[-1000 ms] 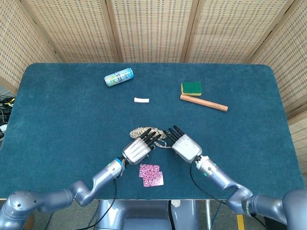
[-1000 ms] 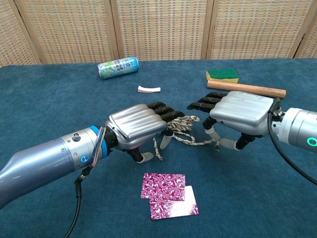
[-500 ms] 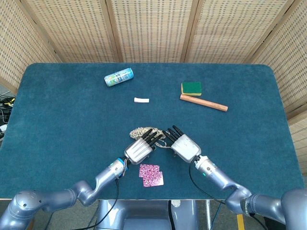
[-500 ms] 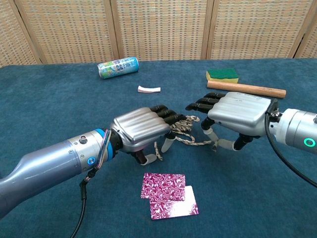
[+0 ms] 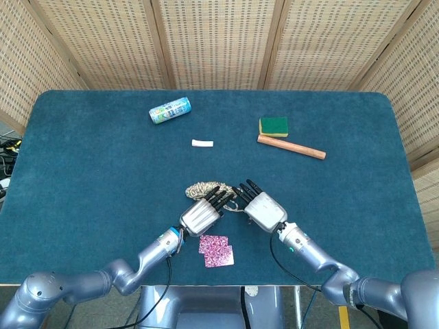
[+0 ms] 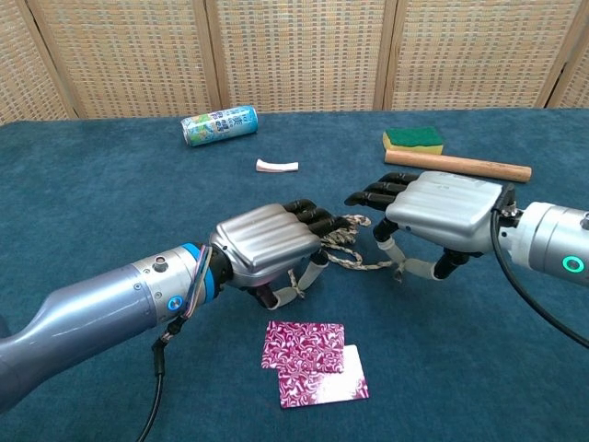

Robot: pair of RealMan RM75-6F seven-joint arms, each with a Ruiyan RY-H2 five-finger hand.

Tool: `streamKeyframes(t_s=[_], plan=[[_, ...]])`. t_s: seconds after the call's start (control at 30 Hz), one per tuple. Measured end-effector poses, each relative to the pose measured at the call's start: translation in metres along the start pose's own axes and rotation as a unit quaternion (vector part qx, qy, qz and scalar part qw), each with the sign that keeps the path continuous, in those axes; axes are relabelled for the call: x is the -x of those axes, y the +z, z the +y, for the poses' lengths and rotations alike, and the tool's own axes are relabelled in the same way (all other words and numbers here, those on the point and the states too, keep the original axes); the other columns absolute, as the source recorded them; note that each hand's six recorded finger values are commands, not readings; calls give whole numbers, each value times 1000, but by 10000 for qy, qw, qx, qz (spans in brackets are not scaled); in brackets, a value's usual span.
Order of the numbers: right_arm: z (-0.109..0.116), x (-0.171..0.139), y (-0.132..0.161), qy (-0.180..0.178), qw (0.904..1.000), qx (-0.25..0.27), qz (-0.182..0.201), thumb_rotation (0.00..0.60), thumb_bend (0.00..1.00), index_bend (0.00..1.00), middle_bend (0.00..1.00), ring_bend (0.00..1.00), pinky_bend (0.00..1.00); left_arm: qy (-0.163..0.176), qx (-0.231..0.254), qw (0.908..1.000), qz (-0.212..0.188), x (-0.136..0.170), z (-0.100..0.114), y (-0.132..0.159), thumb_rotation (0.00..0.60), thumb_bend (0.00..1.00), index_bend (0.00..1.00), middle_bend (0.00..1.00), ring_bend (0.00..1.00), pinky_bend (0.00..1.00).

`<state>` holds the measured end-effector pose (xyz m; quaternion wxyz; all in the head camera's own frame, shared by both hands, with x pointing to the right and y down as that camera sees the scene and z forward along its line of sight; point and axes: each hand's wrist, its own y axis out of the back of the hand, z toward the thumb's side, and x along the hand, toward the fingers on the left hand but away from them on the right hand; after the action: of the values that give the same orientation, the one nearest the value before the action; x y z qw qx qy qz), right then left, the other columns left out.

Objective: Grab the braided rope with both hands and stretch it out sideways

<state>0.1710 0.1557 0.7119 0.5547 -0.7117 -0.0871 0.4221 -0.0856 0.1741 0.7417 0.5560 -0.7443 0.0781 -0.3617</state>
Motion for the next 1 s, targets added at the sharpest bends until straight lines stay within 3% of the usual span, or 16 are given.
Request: streamKeyframes(t_s=[0.53,0.8,1.0], plan=[[3,-4,-5,-89,9999,-7,-58,600,548,661,31,0,0,117,-18,9998,134,11,8,-16,600,437,673,0,0,0],[10,-11,-18,-177,9995,-114,-254,600,548,667,34,0,0,242,-76,9982,548,44,16,-71,600,438,676,0,0,0],[9,-26,-40,-142,9979,-248,-576,600,548,668,35,0,0,198,31,9951,967,79,10,-116,600,437,676,0,0,0]])
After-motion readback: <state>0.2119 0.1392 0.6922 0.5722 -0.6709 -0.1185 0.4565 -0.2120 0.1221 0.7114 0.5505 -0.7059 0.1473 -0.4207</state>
